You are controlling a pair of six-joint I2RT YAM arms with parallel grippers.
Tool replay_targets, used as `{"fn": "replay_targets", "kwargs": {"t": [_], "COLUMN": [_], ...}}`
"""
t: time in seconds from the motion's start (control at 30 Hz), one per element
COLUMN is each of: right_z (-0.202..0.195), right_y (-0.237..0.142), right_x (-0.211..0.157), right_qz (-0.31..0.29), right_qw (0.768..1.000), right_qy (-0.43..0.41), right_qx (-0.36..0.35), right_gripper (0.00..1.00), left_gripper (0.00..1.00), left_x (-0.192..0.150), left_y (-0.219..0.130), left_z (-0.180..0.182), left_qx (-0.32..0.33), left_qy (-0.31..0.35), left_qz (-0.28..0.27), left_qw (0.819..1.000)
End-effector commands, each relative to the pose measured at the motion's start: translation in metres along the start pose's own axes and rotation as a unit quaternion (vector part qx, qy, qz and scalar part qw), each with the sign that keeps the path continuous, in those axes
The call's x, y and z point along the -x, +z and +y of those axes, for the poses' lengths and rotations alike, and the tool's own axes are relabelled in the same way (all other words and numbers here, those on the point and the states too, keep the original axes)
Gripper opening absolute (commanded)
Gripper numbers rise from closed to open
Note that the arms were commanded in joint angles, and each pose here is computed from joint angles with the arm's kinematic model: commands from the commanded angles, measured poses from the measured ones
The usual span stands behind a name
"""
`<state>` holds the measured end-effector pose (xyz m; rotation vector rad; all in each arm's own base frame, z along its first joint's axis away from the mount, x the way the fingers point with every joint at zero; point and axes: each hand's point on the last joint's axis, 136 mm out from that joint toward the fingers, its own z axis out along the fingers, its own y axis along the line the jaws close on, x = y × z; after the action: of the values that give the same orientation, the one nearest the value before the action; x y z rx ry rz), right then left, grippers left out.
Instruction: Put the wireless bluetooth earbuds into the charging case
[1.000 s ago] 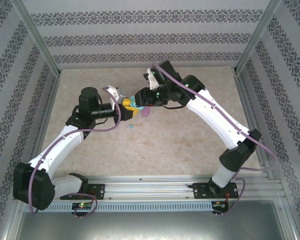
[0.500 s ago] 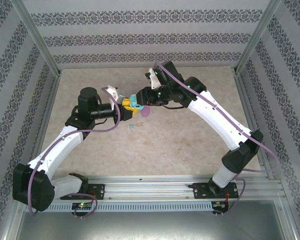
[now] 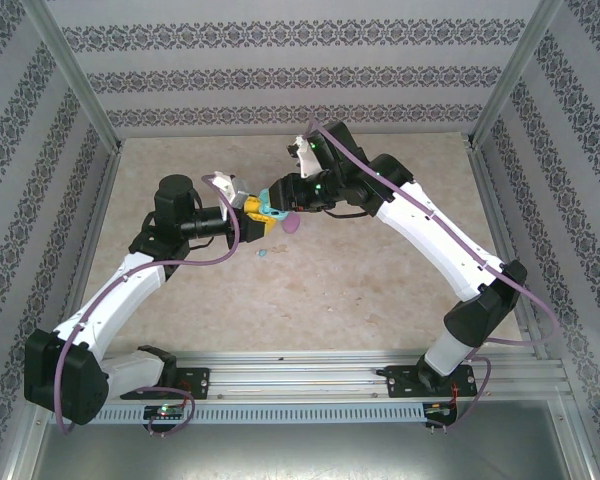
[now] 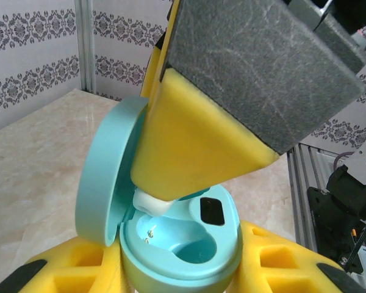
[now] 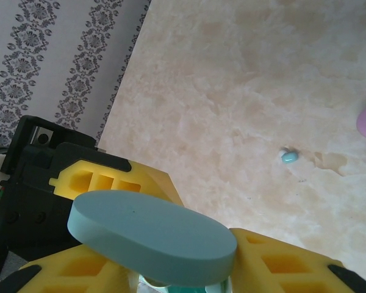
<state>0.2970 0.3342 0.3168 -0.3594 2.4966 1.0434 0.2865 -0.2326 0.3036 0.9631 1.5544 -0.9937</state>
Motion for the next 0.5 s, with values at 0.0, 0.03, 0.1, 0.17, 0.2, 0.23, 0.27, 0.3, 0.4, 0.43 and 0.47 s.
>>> {"fn": "replay_targets", "kwargs": {"t": [0.0, 0.03, 0.1, 0.17, 0.2, 0.23, 0.27, 0.3, 0.4, 0.43, 0.47], "right_z": [0.0134, 0.0153, 0.0162, 0.0157, 0.0154, 0.0146, 0.0147, 0.0145, 0.0143, 0.0141, 0.0136], "right_y": [-0.0035, -0.0046, -0.0074, -0.0089, -0.0091, -0.0094, -0.0099, -0.0104, -0.0111, -0.012, -0.0126], "right_x": [-0.0036, -0.0027, -0.002, -0.0014, -0.001, -0.0013, -0.0015, -0.0009, -0.0008, -0.0004, -0.001], "right_qz": [0.003, 0.002, -0.001, -0.004, -0.004, -0.004, -0.004, -0.004, -0.003, -0.004, -0.003], "right_qw": [1.0, 1.0, 1.0, 1.0, 1.0, 1.0, 1.0, 1.0, 1.0, 1.0, 1.0], "right_qy": [0.004, 0.003, 0.003, 0.004, 0.005, 0.006, 0.006, 0.007, 0.008, 0.007, 0.007], "right_qx": [0.027, 0.029, 0.029, 0.026, 0.025, 0.023, 0.021, 0.02, 0.017, 0.016, 0.014], "right_gripper": [0.41, 0.41, 0.42, 0.42, 0.42, 0.42, 0.42, 0.42, 0.41, 0.41, 0.41], "left_gripper": [0.07, 0.07, 0.07, 0.06, 0.06, 0.06, 0.06, 0.06, 0.06, 0.06, 0.06], "left_x": [0.0266, 0.0261, 0.0252, 0.0252, 0.0247, 0.025, 0.0253, 0.0252, 0.0243, 0.0233, 0.0237], "left_y": [-0.0032, -0.0029, -0.003, -0.0031, -0.003, -0.0031, -0.003, -0.003, -0.0029, -0.0029, -0.0031], "left_z": [-0.0155, -0.0158, -0.0152, -0.0154, -0.015, -0.0153, -0.0154, -0.0152, -0.0143, -0.0146, -0.0147], "left_qx": [-0.022, -0.023, -0.022, -0.021, -0.021, -0.021, -0.021, -0.021, -0.019, -0.02, -0.02], "left_qy": [0.05, 0.049, 0.049, 0.049, 0.048, 0.049, 0.049, 0.049, 0.049, 0.048, 0.048], "left_qz": [-0.031, -0.03, -0.03, -0.03, -0.029, -0.03, -0.03, -0.03, -0.029, -0.028, -0.029], "left_qw": [0.998, 0.998, 0.998, 0.998, 0.998, 0.998, 0.998, 0.998, 0.998, 0.998, 0.998]}}
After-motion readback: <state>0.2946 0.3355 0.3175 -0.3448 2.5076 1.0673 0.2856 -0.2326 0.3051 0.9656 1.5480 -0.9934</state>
